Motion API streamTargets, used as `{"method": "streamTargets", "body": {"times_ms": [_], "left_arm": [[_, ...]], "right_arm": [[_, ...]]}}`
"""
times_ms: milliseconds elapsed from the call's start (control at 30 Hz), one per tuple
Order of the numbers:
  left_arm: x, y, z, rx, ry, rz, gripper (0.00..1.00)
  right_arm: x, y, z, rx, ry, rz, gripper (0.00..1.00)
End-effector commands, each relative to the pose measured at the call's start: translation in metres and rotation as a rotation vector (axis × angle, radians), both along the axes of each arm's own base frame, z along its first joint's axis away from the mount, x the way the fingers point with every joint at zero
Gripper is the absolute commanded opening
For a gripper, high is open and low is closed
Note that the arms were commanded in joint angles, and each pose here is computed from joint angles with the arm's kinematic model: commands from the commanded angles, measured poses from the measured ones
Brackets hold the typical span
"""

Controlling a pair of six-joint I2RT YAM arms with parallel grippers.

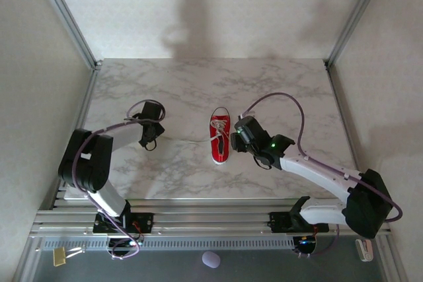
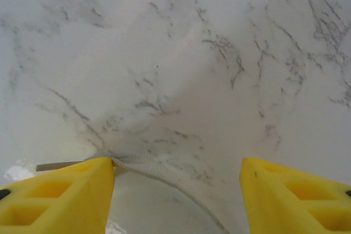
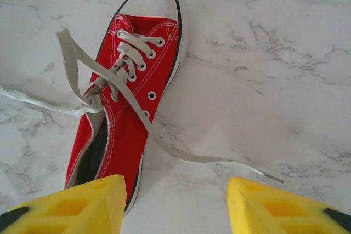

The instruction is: Tie the shoes

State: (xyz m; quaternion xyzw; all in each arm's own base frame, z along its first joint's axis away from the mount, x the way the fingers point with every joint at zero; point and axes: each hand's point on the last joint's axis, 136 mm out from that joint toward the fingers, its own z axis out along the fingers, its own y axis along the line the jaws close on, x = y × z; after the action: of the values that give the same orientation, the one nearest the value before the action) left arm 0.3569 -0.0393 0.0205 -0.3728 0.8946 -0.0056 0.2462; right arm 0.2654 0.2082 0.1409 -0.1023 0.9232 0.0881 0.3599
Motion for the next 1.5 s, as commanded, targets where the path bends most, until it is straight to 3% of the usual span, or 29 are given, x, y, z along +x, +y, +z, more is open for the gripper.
{"method": "streamTargets", "body": {"times_ms": [0, 267, 467, 533, 967, 1233, 1467], "left_arm": [[0.006, 0.001, -0.002, 0.027, 0.007, 0.021, 0.58], [0.012, -0.007, -0.011, 0.033, 0.023, -0.013, 0.31], [0.037, -0.02, 0.009, 0.038, -0.036, -0.101, 0.04], [0.051, -0.031, 0.019, 0.029, -0.069, -0.158, 0.0], [0.141, -0.159, 0.1, -0.008, -0.315, -0.694, 0.0], [0.153, -0.248, 0.113, -0.082, -0.349, -1.067, 0.0], [0.144, -0.292, 0.123, -0.115, -0.398, -1.251, 0.0]], "right_arm": [[-0.001, -0.013, 0.002, 0.002, -0.02, -0.049, 0.51], [-0.007, -0.029, 0.006, -0.013, -0.044, -0.081, 0.51], [-0.008, -0.043, 0.019, -0.005, -0.085, -0.121, 0.51], [-0.008, -0.047, 0.022, 0.002, -0.092, -0.131, 0.51], [-0.01, -0.052, 0.031, 0.08, -0.08, -0.155, 0.51], [-0.006, -0.064, 0.029, 0.224, 0.003, -0.209, 0.5], [-0.003, -0.072, 0.033, 0.29, 0.038, -0.232, 0.5]]}}
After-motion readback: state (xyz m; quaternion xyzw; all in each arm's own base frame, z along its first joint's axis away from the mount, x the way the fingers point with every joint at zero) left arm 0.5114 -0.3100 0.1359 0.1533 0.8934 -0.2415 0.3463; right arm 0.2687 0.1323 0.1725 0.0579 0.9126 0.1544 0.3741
